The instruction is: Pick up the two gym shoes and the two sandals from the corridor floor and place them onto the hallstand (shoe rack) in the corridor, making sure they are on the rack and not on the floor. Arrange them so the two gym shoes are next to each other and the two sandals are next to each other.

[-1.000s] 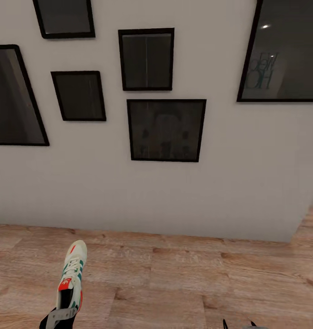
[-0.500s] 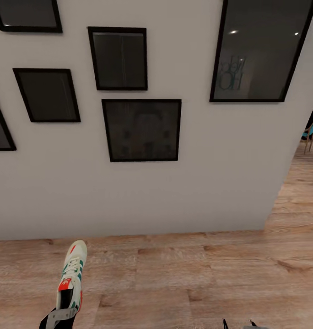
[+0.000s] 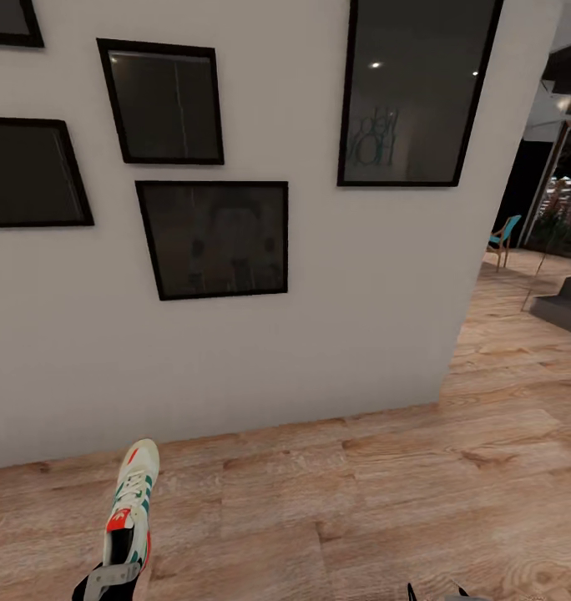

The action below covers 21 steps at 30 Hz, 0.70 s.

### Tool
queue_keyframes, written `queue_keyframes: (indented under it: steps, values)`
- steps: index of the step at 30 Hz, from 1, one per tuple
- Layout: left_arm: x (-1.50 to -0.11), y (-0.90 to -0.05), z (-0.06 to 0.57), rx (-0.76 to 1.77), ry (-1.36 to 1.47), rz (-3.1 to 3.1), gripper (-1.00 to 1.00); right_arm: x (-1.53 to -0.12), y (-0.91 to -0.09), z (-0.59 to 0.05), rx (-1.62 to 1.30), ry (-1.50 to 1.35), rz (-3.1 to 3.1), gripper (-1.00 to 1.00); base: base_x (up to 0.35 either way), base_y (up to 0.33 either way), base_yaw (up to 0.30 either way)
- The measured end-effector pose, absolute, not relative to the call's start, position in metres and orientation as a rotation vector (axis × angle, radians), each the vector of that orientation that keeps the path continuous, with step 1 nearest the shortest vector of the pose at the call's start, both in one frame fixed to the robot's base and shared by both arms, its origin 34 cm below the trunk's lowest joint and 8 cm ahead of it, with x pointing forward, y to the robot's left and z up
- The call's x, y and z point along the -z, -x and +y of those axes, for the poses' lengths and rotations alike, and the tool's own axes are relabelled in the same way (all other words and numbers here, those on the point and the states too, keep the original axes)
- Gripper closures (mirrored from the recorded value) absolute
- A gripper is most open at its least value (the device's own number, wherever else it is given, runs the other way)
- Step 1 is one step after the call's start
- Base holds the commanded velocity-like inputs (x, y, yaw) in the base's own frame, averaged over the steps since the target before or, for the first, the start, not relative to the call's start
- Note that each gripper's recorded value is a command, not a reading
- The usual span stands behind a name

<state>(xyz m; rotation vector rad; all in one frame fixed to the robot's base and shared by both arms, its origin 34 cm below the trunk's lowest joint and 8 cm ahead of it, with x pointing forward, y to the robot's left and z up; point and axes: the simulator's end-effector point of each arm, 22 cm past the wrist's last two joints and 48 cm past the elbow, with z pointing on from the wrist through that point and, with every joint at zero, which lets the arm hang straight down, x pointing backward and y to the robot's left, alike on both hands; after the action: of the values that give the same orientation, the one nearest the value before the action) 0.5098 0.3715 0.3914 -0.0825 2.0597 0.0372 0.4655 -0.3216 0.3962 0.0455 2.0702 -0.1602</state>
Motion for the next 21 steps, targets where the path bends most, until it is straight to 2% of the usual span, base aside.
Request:
queue_keyframes:
  steps: [21]
  values:
    - [-0.3916, -0.5103, 0.3711, -0.037, 0.080, 2.059, 1.00, -0.3964, -0.4657, -0.3217, 0.160, -0.046, 2.070, -1.00, 0.000, 0.000, -0.276]
